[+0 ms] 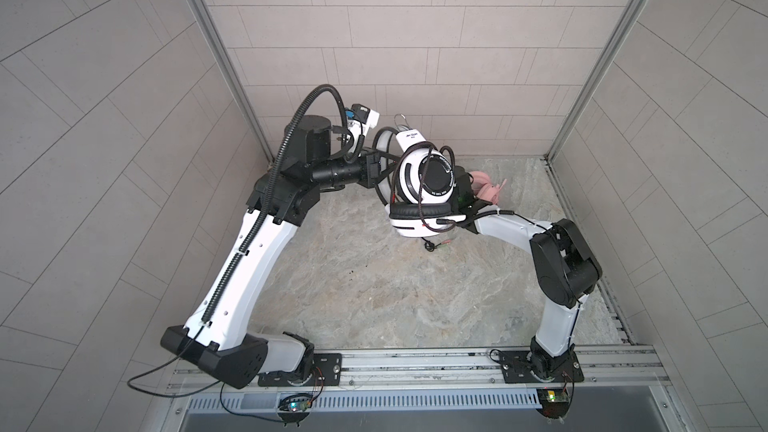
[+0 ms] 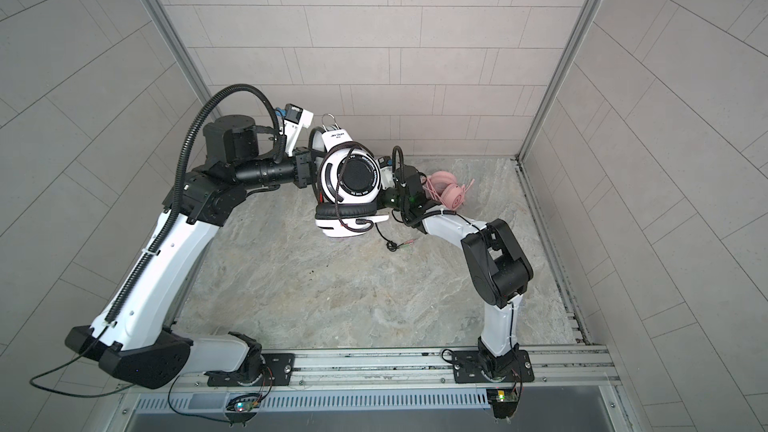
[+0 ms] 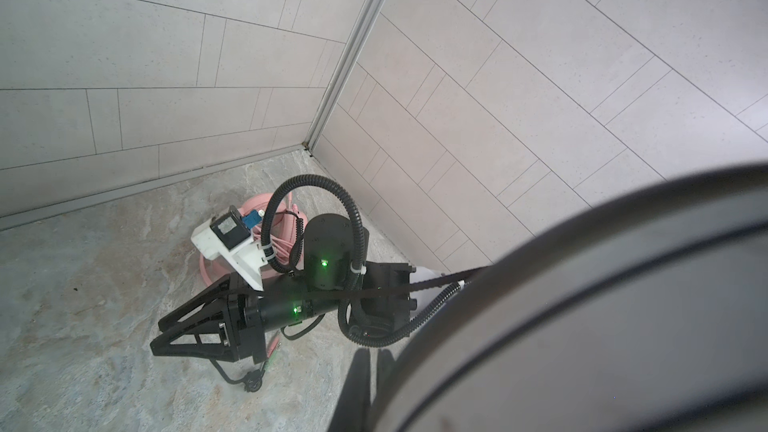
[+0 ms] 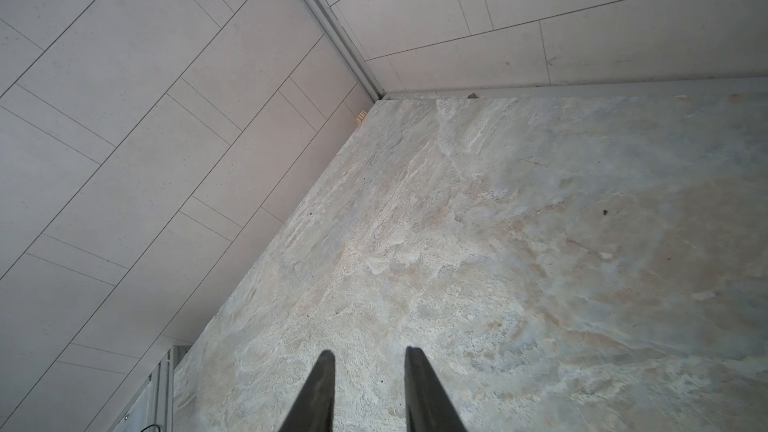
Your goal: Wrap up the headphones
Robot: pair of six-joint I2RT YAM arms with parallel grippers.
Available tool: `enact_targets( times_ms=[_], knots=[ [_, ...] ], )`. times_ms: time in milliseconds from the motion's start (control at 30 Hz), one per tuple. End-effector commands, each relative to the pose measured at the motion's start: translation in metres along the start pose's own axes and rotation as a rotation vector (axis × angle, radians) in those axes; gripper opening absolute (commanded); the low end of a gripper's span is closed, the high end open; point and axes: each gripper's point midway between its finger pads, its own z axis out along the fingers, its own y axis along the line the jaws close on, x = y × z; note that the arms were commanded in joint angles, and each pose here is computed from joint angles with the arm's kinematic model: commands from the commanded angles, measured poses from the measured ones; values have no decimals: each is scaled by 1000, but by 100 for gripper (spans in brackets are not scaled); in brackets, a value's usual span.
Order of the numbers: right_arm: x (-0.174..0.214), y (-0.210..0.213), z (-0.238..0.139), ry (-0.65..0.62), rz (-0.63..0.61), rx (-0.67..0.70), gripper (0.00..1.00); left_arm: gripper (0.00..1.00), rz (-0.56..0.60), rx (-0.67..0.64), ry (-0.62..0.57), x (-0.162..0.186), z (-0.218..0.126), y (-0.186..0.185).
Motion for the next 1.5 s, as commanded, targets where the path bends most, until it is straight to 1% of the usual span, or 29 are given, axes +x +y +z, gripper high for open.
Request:
enact_targets(
  times_ms=[0,67,133,167,233,300,367,433,533,600,700,800,933,1133,1300,1467],
  knots=[
    [21,-15,3,11,29,10,26,0,4,3,-104,-33,-18,-16],
    [36,-19,3,40,45,16,17,0,-13,-10,-148,-44,-21,-12],
    [49,-18,4,70,35,30,12,0,-28,-39,-186,-53,-23,-4],
    [55,-15,3,81,26,31,11,0,-27,-81,-210,-58,-26,2],
    [64,-8,2,98,23,24,11,0,-33,-163,-258,-65,-31,17],
    [72,1,-1,115,21,19,11,0,-59,-277,-315,-72,-37,40],
    [83,12,-8,148,0,31,10,0,-79,-406,-375,-77,-43,69],
    [96,20,-16,187,-49,65,10,0,-134,-560,-435,-77,-52,104],
    [117,35,-31,253,-101,113,10,0,-196,-723,-493,-73,-59,145],
    [131,48,-40,294,-132,129,9,0,-225,-793,-516,-70,-61,167],
    [152,72,-54,358,-230,158,9,0,-274,-884,-538,-64,-61,199],
    [162,94,-71,397,-325,184,9,0,-259,-963,-519,-54,-58,222],
    [152,110,-101,384,-403,210,9,0,-229,-1062,-489,-42,-61,248],
    [124,126,-139,348,-489,257,7,0,-266,-1128,-506,-28,-74,283],
    [111,152,-146,322,-550,240,6,0,-283,-1143,-473,-14,-70,299],
    [71,171,-157,253,-641,270,6,0,-269,-1131,-390,5,-58,307]
  ],
)
